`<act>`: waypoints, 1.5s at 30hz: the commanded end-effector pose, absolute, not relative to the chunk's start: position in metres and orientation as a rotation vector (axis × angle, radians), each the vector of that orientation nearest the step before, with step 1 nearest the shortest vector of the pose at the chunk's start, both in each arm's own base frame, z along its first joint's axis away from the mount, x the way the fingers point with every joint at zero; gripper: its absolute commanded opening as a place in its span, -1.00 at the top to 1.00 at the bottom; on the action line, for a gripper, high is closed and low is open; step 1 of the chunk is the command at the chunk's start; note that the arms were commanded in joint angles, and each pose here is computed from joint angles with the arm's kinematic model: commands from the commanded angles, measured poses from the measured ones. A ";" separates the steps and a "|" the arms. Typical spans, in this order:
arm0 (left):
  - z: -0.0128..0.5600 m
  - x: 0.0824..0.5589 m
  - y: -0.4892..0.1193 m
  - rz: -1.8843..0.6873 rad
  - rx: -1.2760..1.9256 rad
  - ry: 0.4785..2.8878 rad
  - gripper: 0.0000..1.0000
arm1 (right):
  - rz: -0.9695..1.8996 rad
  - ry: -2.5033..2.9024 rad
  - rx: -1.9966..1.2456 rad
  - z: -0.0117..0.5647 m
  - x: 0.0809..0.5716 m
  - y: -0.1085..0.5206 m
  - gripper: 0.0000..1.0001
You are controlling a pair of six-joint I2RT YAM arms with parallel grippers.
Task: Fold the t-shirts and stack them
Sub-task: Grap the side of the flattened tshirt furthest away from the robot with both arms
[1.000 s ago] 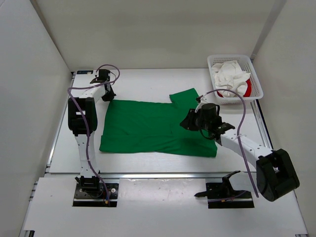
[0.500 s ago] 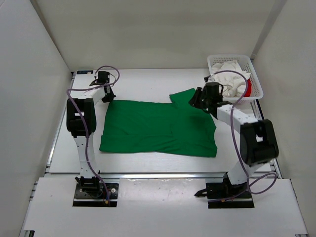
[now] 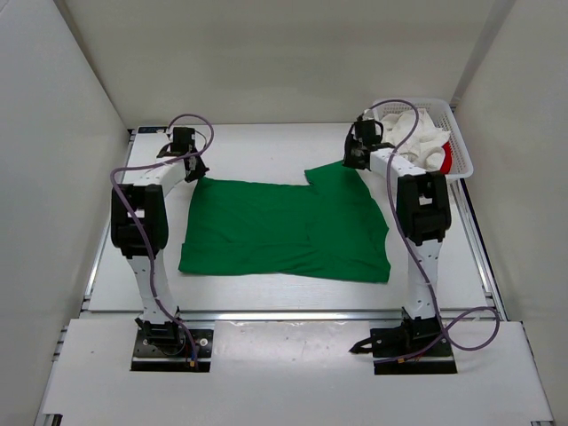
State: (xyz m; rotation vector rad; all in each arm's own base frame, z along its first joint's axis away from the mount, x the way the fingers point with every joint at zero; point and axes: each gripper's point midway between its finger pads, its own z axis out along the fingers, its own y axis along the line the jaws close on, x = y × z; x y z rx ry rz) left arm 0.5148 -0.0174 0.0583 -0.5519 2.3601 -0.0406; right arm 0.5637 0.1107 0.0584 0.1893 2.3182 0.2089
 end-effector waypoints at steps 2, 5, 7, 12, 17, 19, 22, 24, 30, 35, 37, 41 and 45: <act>0.096 0.518 -0.026 -0.122 -0.536 2.278 1.00 | 0.115 2.335 0.184 0.067 0.583 0.096 0.52; 0.097 0.518 -0.028 -0.150 -0.547 2.274 1.00 | 0.081 2.350 0.169 0.069 0.600 0.096 0.49; 0.098 0.517 -0.028 -0.155 -0.547 2.273 1.00 | 0.049 2.397 0.172 0.053 0.603 0.089 0.47; 0.093 0.515 -0.031 -0.169 -0.545 2.279 1.00 | 0.026 2.376 0.190 0.064 0.630 0.086 0.46; 0.091 0.517 -0.029 -0.174 -0.553 2.280 1.00 | 0.046 2.438 0.209 0.039 0.624 0.082 0.45; 0.090 0.517 -0.030 -0.165 -0.540 2.286 1.00 | 0.054 2.444 0.212 0.039 0.624 0.083 0.47; 0.090 0.518 -0.032 -0.172 -0.548 2.285 1.00 | 0.076 2.463 0.180 0.033 0.620 0.094 0.46; 0.090 0.518 -0.032 -0.173 -0.546 2.286 1.00 | 0.093 2.461 0.186 0.033 0.621 0.095 0.44; 0.089 0.516 -0.033 -0.176 -0.548 2.290 1.00 | 0.159 2.462 0.181 0.035 0.622 0.101 0.42; 0.088 0.517 -0.036 -0.174 -0.538 2.292 1.00 | 0.182 2.478 0.178 0.028 0.620 0.107 0.46; 0.091 0.520 -0.032 -0.172 -0.544 2.281 1.00 | 0.181 2.463 0.190 0.030 0.623 0.108 0.55; 0.089 0.520 -0.034 -0.176 -0.540 2.284 1.00 | 0.188 2.469 0.209 0.034 0.622 0.105 0.93; 0.093 0.520 -0.038 -0.194 -0.537 2.284 1.00 | 0.166 2.457 0.192 0.061 0.619 0.106 1.00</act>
